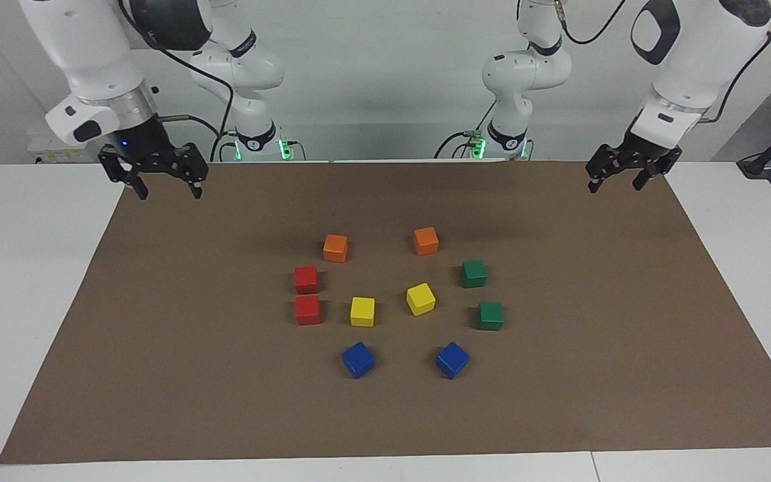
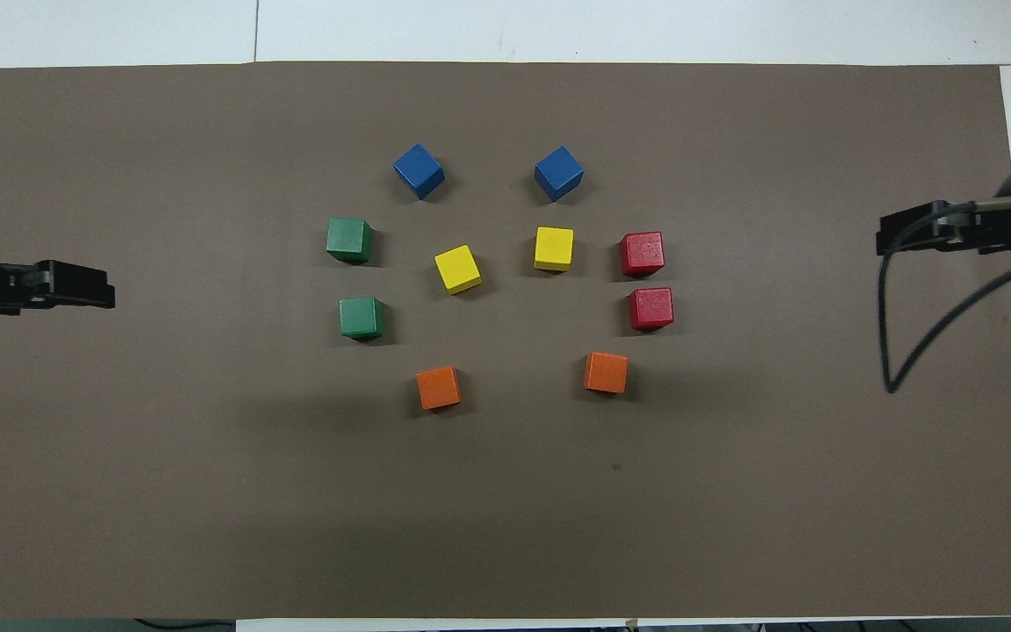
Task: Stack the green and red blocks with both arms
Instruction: 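Grasp the green cube with the left gripper while the right gripper grasps red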
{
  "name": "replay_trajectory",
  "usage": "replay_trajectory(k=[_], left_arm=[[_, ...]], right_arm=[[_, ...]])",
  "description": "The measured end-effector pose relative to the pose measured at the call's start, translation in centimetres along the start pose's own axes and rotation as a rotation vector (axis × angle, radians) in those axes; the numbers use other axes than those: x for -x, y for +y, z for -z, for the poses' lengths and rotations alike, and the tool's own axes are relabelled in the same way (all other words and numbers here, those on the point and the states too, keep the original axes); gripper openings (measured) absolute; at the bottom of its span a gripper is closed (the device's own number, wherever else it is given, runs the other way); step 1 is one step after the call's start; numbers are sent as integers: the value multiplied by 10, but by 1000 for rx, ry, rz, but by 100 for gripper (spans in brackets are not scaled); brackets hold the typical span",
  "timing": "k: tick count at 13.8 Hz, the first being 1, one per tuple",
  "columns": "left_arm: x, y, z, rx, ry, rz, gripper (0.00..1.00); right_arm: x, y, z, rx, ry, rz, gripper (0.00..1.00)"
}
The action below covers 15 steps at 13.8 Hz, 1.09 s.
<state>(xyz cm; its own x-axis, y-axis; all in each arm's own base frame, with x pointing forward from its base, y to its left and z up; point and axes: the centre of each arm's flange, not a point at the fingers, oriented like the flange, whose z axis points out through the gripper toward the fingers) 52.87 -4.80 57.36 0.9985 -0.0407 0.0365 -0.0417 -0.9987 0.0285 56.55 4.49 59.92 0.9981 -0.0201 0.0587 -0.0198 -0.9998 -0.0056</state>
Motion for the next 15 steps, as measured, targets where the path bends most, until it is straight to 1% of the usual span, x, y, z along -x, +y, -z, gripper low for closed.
replay_trajectory(k=[3,5,7,9,12,15], left_arm=[[-6,34,-37,5,19,-59,100],[-15,63,-69,14,19,-80,100],[-24,101,-105,22,9,-84,100],[-29,127,-136,28,2,-74,100],[-31,152,-173,35,0,-75,100],[-33,165,-205,36,-18,-85,100]], right_arm=[[-13,-53,-64,-3,-23,-28,100],[-28,-84,-109,-10,-13,-76,100],[-37,-116,-146,-22,8,-117,100],[-45,-130,-173,-31,24,-131,100],[-49,-129,-200,-29,20,-136,100],[-34,-146,-223,-28,12,-103,100]])
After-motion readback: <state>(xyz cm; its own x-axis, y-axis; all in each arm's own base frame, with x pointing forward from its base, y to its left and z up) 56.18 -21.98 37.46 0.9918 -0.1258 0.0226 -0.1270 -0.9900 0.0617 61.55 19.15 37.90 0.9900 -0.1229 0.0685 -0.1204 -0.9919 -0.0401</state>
